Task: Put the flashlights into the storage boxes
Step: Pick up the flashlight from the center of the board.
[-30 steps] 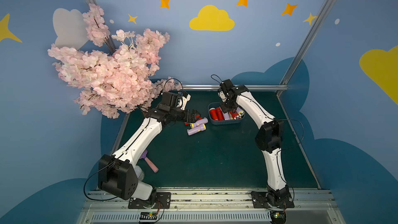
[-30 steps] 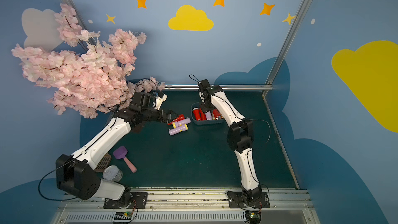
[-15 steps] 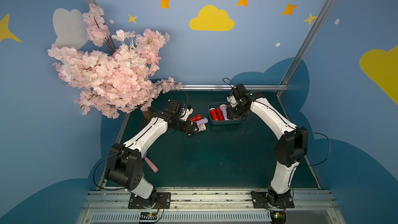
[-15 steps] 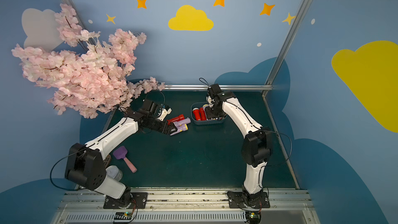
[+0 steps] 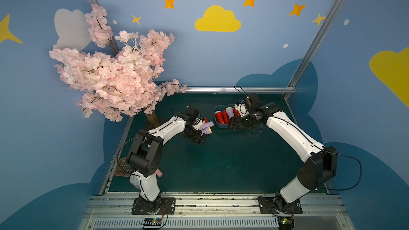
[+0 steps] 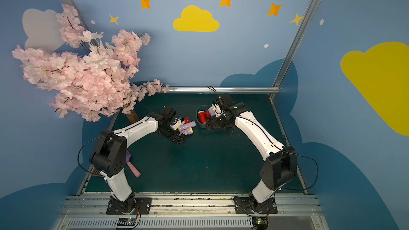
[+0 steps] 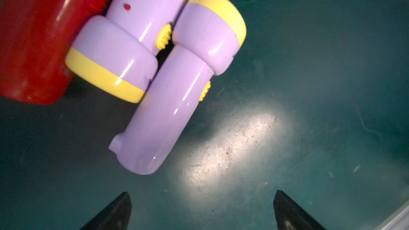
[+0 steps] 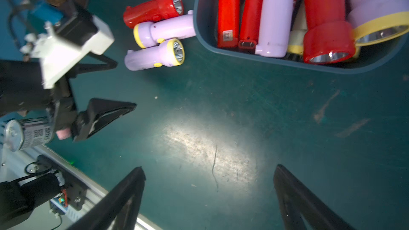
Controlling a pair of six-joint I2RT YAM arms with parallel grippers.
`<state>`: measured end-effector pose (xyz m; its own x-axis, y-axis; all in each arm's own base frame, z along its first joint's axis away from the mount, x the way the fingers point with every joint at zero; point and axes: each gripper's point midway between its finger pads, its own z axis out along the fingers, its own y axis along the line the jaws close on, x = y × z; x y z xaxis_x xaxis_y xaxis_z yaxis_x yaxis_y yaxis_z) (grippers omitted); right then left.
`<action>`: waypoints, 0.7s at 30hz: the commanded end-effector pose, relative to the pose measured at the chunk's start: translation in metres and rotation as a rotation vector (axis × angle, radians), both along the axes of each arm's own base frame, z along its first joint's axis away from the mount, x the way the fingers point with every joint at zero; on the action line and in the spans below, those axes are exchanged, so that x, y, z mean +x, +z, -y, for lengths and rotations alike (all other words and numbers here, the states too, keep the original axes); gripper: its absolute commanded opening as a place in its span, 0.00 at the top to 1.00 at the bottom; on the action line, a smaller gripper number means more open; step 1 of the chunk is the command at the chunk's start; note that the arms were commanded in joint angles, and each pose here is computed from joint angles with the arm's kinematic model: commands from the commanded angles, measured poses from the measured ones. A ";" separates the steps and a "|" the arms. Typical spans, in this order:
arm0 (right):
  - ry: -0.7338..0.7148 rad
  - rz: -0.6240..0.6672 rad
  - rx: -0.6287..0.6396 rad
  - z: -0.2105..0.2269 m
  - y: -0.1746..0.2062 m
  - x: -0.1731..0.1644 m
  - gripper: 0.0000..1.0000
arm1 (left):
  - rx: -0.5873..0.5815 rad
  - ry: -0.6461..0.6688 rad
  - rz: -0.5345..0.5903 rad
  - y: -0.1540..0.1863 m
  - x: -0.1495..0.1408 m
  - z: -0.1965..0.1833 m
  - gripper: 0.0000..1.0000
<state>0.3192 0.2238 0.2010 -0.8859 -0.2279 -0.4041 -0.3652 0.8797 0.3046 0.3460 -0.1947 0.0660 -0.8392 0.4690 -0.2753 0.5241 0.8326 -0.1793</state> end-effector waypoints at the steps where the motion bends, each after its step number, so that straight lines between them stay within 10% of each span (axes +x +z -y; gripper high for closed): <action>1: 0.009 -0.001 0.056 -0.004 0.009 -0.013 0.09 | 0.048 -0.027 0.026 0.002 0.010 -0.003 0.00; 21: 0.009 -0.023 0.090 0.003 0.011 -0.027 0.09 | 0.211 -0.125 0.000 -0.035 0.027 -0.004 0.12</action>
